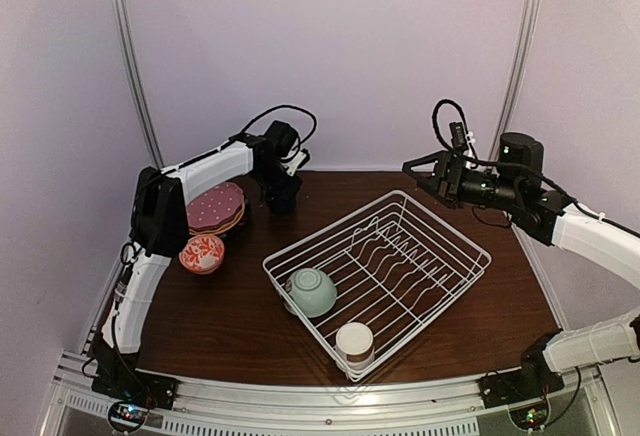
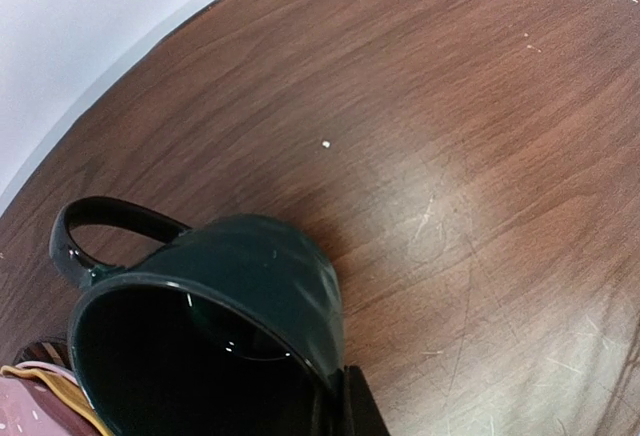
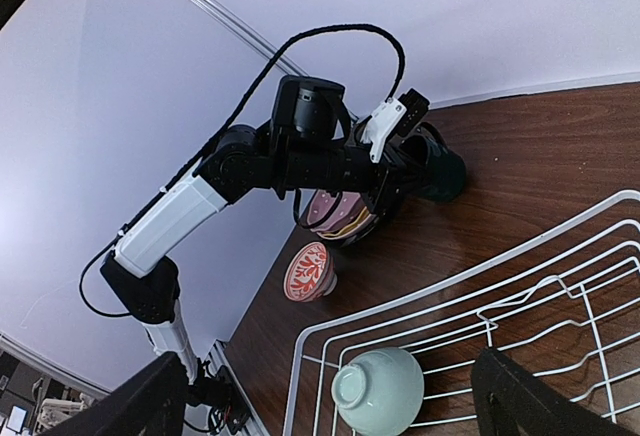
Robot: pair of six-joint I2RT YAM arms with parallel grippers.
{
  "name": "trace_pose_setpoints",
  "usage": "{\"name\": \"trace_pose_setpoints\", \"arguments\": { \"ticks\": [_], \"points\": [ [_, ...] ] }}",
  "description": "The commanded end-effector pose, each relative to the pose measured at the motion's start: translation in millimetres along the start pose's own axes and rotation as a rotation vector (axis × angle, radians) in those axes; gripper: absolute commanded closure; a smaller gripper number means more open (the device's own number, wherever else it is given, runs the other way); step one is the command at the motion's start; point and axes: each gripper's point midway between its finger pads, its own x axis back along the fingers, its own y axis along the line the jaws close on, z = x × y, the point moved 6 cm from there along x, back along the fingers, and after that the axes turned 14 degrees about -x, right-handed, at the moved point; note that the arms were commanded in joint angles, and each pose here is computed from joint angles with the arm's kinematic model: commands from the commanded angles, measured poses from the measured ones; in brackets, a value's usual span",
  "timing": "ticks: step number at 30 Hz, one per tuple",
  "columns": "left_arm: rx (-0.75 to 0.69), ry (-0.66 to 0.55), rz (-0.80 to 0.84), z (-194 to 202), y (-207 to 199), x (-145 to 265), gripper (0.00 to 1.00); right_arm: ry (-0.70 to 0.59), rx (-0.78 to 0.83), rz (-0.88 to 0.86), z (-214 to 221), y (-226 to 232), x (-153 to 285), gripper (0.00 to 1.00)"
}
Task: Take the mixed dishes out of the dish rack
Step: Place the cup at the corner of the board, then grab the cup from the dish rack.
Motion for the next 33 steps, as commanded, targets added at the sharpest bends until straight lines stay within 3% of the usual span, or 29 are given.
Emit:
{"name": "trace_pose_setpoints", "arguments": {
  "ticks": [1, 7, 15, 19, 25, 33],
  "points": [
    [-0.008, -0.076, -0.043, -18, 13, 11, 0.96, -0.002, 0.014, 0.004, -2, 1, 1, 0.00],
    [-0.014, -0.078, -0.054, -20, 15, 12, 0.77, -0.002, 0.019, 0.009, -2, 2, 2, 0.00],
    [-0.013, -0.112, -0.065, -30, 19, 23, 0.63, 0.010, 0.030, 0.016, -1, 3, 3, 0.00],
    [-0.001, -0.176, -0.053, -43, 22, 49, 0.42, 0.054, 0.075, 0.065, 6, 4, 4, 0.00],
    [0.019, -0.297, -0.051, -61, 25, 101, 0.03, 0.160, 0.163, 0.152, 26, 3, 4, 0.00],
    [0.019, -0.433, -0.059, -73, 18, 168, 0.03, 0.355, 0.387, 0.255, 72, 13, 4, 0.00]
  ]
}}
